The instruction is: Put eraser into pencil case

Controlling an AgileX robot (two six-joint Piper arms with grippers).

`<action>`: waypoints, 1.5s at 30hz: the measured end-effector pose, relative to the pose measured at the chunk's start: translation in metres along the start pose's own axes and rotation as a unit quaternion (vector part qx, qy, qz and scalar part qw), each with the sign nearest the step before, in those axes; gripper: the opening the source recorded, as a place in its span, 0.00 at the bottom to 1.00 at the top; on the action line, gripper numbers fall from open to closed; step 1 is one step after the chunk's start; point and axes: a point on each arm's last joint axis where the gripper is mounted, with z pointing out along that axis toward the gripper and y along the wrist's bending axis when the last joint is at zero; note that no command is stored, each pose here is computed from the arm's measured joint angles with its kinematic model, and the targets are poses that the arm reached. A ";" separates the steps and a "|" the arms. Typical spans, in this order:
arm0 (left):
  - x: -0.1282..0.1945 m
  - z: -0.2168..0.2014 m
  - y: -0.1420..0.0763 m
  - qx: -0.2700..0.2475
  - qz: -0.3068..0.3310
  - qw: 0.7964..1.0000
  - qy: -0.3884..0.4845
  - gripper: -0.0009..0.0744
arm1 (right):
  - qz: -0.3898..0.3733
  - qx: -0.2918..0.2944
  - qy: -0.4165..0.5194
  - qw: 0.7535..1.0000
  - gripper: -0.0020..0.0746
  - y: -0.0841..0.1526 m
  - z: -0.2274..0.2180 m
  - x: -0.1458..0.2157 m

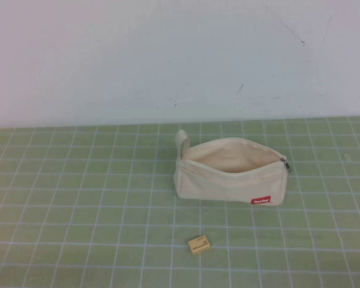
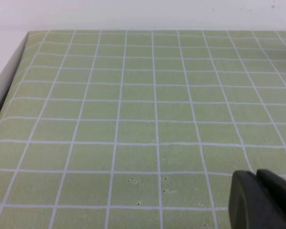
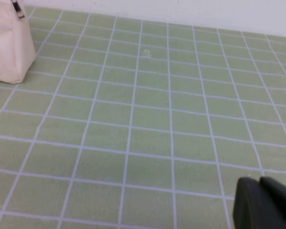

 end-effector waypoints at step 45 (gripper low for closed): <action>-0.002 0.000 0.001 -0.004 0.021 1.000 -0.014 0.01 | 0.000 0.000 0.000 1.000 0.03 0.000 0.000 0.000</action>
